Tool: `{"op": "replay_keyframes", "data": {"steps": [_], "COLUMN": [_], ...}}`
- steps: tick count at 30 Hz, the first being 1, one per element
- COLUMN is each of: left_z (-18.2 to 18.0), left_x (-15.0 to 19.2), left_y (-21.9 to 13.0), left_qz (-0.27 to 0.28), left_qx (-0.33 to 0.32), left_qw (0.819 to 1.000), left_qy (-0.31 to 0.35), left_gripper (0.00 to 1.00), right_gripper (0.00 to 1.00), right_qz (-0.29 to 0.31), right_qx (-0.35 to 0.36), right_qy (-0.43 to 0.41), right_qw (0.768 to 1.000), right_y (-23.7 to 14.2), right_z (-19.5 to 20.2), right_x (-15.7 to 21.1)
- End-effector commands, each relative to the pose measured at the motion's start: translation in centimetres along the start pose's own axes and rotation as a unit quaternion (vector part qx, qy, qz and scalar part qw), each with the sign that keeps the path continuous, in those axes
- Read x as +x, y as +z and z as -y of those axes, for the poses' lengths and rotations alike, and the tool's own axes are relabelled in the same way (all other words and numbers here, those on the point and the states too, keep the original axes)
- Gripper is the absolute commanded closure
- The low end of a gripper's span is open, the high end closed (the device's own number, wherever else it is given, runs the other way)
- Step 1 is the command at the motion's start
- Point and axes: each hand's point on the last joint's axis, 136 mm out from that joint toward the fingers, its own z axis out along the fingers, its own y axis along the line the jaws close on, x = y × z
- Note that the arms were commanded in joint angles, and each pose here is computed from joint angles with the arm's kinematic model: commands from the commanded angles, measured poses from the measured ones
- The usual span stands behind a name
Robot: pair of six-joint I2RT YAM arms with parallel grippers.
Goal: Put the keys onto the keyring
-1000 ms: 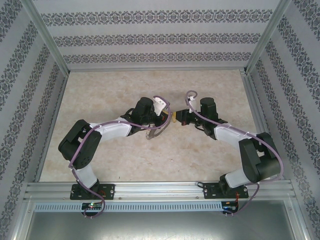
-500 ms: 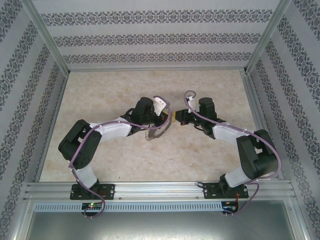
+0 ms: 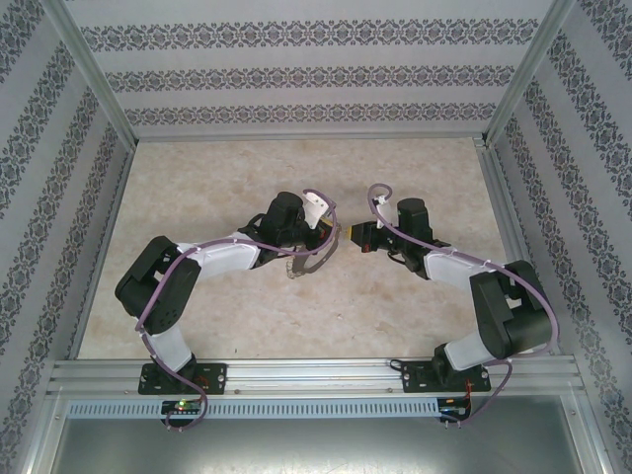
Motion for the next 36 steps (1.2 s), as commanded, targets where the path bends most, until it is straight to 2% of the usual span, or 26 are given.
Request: {"op": "replay_keyframes", "data": {"steps": [1, 19, 30, 36], "left_z": [1.1, 1.3, 1.4, 0.2], "left_x": [-2.4, -2.7, -2.8, -2.2], "left_y": [-0.4, -0.3, -0.4, -0.5], "left_qz": [0.035, 0.036, 0.037, 0.030], "left_qx": [0.017, 0.022, 0.023, -0.011], "left_qw": [0.999, 0.999, 0.999, 0.999], "left_qy": [0.007, 0.009, 0.009, 0.006], "left_gripper": [1.00, 1.00, 1.00, 0.98], "right_gripper": [1.00, 1.00, 1.00, 1.00], "right_qz": [0.004, -0.006, -0.013, -0.010], "right_qx": [-0.036, -0.047, -0.021, 0.024], "right_qy": [-0.034, -0.048, -0.037, -0.011], "right_qw": [0.999, 0.998, 0.999, 1.000], "right_y": [-0.3, 1.4, 2.3, 1.8], "right_z": [-2.0, -2.7, -0.6, 1.7], "right_x": [-0.6, -1.4, -0.5, -0.2]}}
